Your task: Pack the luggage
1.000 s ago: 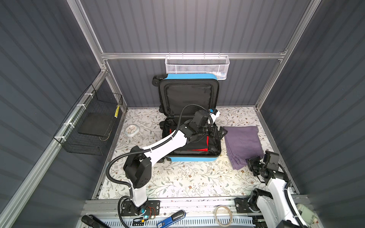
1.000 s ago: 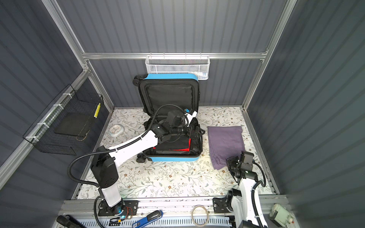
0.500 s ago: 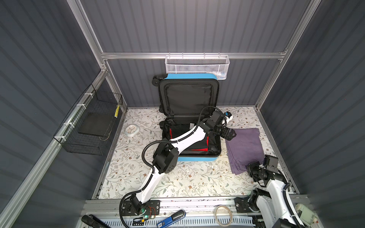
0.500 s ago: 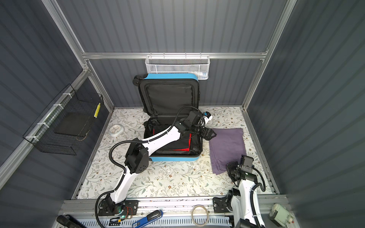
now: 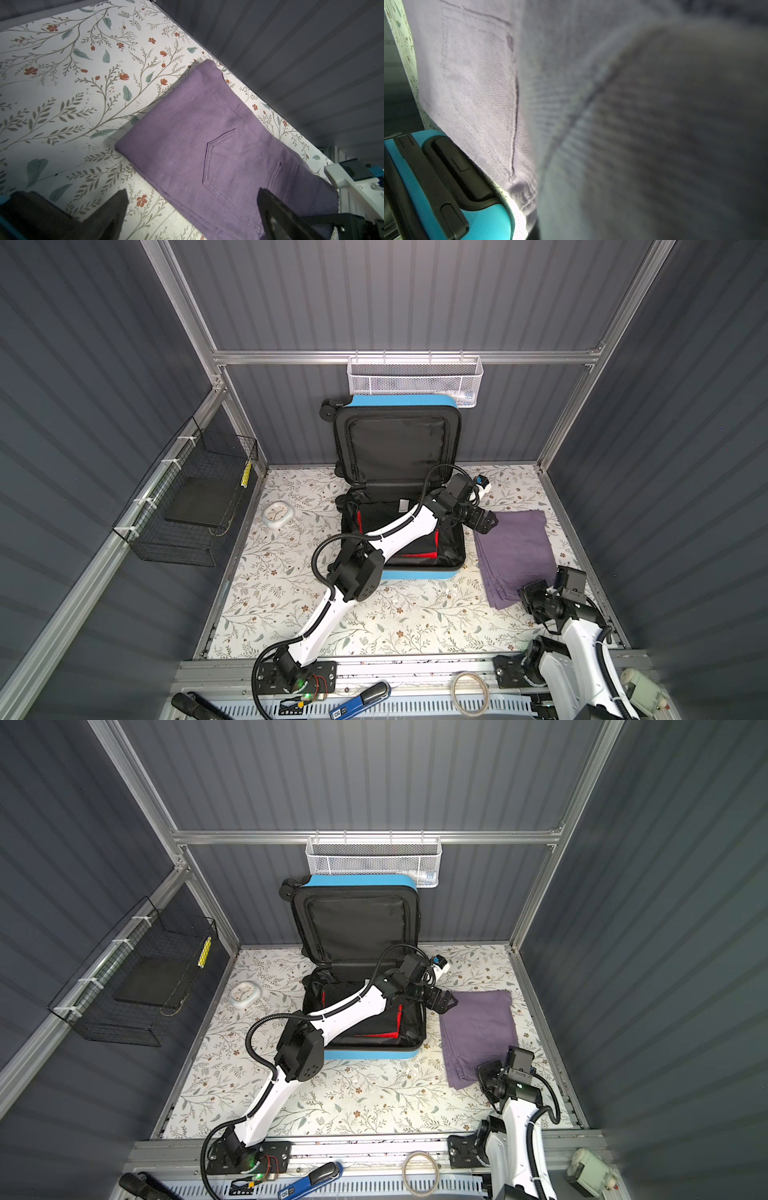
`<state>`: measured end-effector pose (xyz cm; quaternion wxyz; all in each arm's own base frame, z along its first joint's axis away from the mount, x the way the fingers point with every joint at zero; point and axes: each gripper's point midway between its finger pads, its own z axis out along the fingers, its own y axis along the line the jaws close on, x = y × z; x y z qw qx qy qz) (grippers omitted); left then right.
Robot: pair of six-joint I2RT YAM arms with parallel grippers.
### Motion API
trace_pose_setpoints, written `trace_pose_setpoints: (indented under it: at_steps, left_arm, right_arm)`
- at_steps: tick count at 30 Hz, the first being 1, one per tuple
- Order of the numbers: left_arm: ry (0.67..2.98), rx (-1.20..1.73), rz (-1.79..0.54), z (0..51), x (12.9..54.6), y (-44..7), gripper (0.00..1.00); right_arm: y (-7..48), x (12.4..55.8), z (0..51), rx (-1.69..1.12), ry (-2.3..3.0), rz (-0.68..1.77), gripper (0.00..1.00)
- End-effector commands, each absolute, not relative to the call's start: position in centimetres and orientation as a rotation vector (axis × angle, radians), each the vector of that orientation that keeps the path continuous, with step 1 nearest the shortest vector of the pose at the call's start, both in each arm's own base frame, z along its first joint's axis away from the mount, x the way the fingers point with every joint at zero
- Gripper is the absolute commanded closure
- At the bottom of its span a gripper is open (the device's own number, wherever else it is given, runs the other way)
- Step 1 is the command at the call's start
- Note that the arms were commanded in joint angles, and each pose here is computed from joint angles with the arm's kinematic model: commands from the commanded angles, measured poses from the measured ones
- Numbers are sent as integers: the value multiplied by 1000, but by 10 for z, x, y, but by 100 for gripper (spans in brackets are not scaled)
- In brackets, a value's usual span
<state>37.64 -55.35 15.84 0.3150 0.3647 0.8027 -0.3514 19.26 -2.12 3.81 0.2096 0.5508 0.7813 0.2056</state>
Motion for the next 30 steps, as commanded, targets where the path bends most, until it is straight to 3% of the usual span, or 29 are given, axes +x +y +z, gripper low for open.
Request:
trace_pose_setpoints:
  at_steps: [1,15,30]
  left_arm:
    - [2087,963,-925,157,379,-562,0]
    - [2075,954,-938,136,380,-584,0]
    - [2039,882,-722,101,420,-585,0]
  right_arm:
    - [-31,187,52,1528,2161,491,100]
    - [-43,177,62,1566,2157,417,100]
    - [-37,181,61,1560,2164,477,100]
